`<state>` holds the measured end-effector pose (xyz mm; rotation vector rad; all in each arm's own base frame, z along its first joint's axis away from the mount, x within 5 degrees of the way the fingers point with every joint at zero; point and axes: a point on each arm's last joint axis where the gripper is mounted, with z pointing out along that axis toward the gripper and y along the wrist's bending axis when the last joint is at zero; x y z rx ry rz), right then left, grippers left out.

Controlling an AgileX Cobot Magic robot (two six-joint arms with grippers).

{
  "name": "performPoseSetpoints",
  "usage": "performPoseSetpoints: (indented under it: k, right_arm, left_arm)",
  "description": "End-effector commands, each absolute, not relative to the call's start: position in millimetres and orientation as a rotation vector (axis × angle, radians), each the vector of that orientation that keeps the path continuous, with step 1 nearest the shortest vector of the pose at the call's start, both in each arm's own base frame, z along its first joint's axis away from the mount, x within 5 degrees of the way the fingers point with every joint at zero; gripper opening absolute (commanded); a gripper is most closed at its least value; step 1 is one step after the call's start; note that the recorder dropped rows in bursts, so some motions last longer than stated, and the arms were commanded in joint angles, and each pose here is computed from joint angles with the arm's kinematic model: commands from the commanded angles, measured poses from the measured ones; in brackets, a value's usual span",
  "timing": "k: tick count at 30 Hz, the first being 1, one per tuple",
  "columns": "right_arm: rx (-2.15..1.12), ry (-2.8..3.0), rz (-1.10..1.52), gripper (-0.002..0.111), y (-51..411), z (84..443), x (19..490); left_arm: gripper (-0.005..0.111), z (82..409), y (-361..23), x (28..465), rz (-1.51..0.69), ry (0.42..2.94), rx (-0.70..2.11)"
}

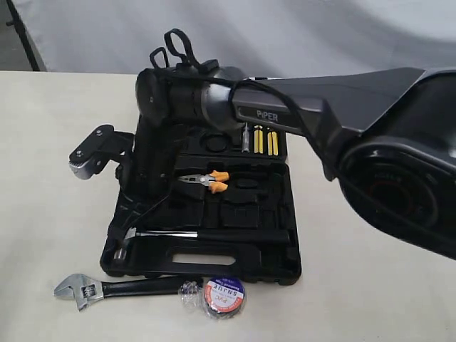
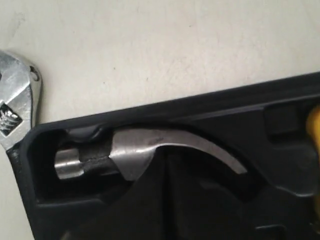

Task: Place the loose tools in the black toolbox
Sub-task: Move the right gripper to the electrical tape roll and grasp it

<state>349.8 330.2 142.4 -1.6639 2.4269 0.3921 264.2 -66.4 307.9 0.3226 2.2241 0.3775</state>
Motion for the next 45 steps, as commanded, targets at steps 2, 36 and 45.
performPoseSetpoints:
  k: [2, 36, 45]
  right_arm:
    - [-1.661, 2.435, 0.261, 0.0, 320, 187, 350]
    - [-1.252, 2.858, 0.279, 0.0, 249, 165, 229]
    - [-0.852, 3.021, 0.147, 0.06, 238, 157, 229]
  left_arm:
    - [0.001, 307, -66, 263, 0.348, 2.223, 0.306]
    - [0.001, 307, -66, 263, 0.348, 2.223, 0.306]
    - [0.001, 307, -66, 263, 0.348, 2.223, 0.306]
